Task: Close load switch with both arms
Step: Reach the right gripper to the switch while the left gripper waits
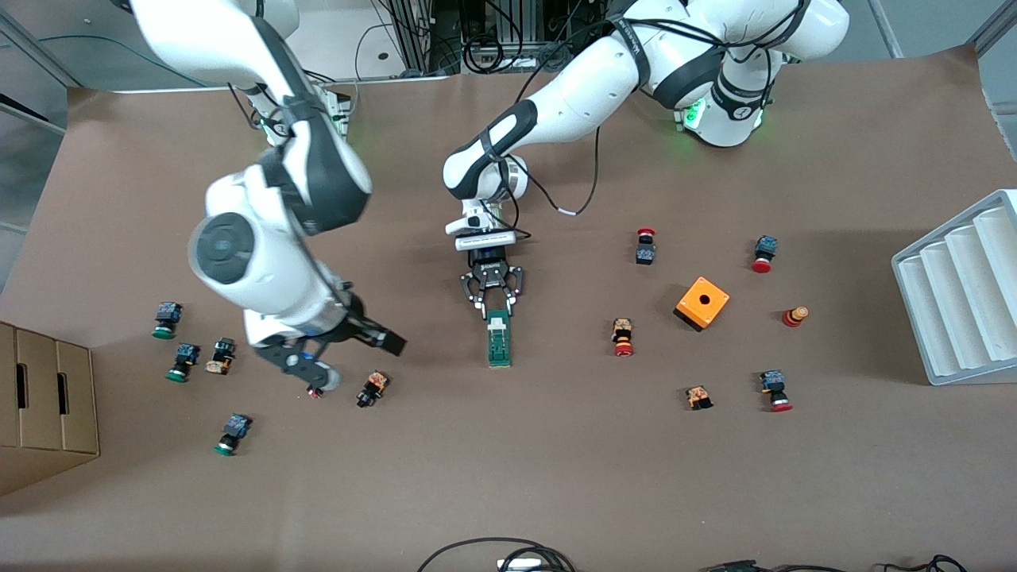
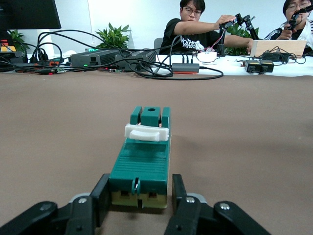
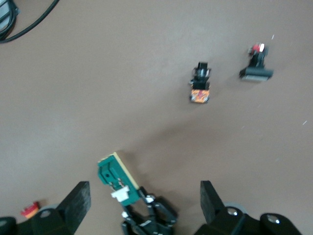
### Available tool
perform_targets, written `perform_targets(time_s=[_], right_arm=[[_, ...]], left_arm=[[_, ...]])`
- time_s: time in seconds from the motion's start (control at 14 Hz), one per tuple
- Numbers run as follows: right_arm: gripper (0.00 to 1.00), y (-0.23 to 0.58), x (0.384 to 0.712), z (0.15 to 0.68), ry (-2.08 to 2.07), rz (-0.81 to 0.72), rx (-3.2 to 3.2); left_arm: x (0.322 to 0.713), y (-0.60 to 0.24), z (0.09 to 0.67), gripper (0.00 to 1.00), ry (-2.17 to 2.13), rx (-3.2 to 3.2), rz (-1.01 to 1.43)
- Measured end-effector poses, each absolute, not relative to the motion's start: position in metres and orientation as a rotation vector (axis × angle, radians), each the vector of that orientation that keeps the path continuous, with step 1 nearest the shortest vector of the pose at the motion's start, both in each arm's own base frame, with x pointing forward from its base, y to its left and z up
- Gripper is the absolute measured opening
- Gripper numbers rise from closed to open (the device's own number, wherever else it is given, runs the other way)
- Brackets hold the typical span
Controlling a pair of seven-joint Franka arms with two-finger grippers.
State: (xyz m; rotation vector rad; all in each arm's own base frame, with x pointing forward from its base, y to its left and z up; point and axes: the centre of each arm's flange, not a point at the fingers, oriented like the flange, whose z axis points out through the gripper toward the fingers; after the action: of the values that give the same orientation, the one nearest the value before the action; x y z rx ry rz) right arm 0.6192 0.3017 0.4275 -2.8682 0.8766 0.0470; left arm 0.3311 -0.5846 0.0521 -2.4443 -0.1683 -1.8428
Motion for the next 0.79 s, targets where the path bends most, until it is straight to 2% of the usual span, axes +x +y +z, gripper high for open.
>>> perform_targets(time_s=[0.43, 0.79], right_arm=[[0.98, 0.384, 0.595, 0.379, 1.326, 0.022, -2.682], [0.95, 0.425, 0.577, 0.336, 1.543, 0.066, -2.514]], left_arm=[[0.331, -0.584, 0.051, 0.5, -0.166, -2.437, -1.844], [0.331, -0.584, 0.051, 0.5, -0.165, -2.437, -1.844]])
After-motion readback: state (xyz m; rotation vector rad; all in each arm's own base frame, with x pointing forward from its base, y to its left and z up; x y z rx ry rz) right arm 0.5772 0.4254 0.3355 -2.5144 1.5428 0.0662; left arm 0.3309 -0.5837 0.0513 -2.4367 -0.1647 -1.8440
